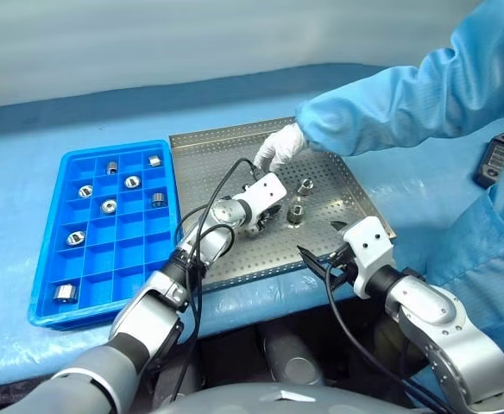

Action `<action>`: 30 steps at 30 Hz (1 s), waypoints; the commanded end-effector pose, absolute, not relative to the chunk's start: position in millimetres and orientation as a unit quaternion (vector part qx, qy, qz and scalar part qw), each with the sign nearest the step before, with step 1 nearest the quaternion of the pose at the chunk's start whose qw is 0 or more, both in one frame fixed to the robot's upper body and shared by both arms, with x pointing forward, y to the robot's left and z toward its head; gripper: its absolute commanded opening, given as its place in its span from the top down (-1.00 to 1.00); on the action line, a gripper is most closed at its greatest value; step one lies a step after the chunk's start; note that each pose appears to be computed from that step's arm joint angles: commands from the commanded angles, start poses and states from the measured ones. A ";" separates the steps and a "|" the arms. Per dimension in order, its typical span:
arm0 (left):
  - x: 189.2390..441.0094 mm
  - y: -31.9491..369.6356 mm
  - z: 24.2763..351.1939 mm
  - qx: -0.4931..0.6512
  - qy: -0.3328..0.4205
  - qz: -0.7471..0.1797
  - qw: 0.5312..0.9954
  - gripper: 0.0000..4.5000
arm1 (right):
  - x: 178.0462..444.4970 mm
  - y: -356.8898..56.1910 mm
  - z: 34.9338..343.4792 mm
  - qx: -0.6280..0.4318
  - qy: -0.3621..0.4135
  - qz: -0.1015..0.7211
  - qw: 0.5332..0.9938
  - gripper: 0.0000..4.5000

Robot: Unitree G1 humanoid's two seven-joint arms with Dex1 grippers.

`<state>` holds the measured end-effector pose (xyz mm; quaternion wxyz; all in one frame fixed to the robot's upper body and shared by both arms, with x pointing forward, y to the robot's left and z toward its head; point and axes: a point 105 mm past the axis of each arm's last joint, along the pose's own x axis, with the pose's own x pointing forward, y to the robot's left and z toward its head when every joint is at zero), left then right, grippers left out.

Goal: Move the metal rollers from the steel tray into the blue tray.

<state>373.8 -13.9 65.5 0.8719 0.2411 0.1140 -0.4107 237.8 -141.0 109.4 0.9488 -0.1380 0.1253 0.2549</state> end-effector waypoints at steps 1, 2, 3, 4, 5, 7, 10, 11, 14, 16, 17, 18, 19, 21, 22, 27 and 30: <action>372.1 -13.8 66.7 0.233 0.115 -0.411 0.874 0.13 | 238.3 -140.0 115.9 -0.145 0.113 0.257 0.949 -1.00; 372.4 -13.7 67.2 0.232 0.115 -0.410 0.874 0.13 | 238.4 -140.0 115.9 -0.145 0.113 0.257 0.949 -1.00; 372.6 -13.5 67.6 0.232 0.114 -0.409 0.875 0.13 | 238.5 -139.9 116.0 -0.145 0.113 0.258 0.949 -1.00; 372.7 -13.4 67.7 0.231 0.114 -0.409 0.876 0.13 | 238.7 -139.9 115.9 -0.146 0.113 0.258 0.948 -1.00; 372.8 -13.2 67.7 0.230 0.115 -0.408 0.876 0.13 | 238.9 -140.0 115.9 -0.146 0.113 0.258 0.948 -1.00; 372.8 -12.8 67.6 0.230 0.115 -0.408 0.876 0.13 | 239.0 -139.8 115.9 -0.147 0.113 0.258 0.948 -1.00; 374.1 -9.8 70.9 0.216 0.113 -0.401 0.883 0.13 | 239.0 -139.0 115.6 -0.147 0.115 0.260 0.948 -1.00; 375.2 -7.0 72.9 0.205 0.114 -0.395 0.888 0.13 | 238.9 -138.9 115.5 -0.147 0.115 0.260 0.947 -1.00; 379.8 8.0 71.8 0.207 0.125 -0.369 0.898 0.13 | 239.1 -138.8 115.5 -0.146 0.115 0.261 0.947 -1.00; 380.6 15.5 68.2 0.213 0.135 -0.360 0.898 0.13 | 239.5 -138.5 115.2 -0.146 0.116 0.262 0.947 -1.00; 380.5 18.2 66.0 0.215 0.140 -0.357 0.898 0.13 | 239.8 -138.1 114.9 -0.146 0.116 0.263 0.947 -1.00; 380.3 20.4 64.0 0.217 0.144 -0.356 0.897 0.13 | 240.3 -137.4 114.7 -0.145 0.116 0.265 0.946 -1.00; 379.8 21.4 62.8 0.216 0.148 -0.356 0.897 0.21 | 240.8 -136.6 114.6 -0.145 0.115 0.266 0.946 -1.00; 379.2 21.9 63.1 0.213 0.149 -0.356 0.898 0.38 | 242.0 -135.5 114.7 -0.144 0.114 0.267 0.946 -1.00; 379.3 22.1 64.5 0.209 0.148 -0.355 0.899 0.49 | 242.4 -135.3 114.7 -0.144 0.114 0.267 0.946 -1.00; 379.4 23.5 77.6 0.134 0.142 -0.355 0.914 0.60 | 243.6 -134.6 114.5 -0.144 0.113 0.269 0.946 -1.00; 377.6 24.1 91.5 0.047 0.138 -0.358 0.922 0.60 | 244.2 -133.7 114.8 -0.143 0.111 0.271 0.945 -1.00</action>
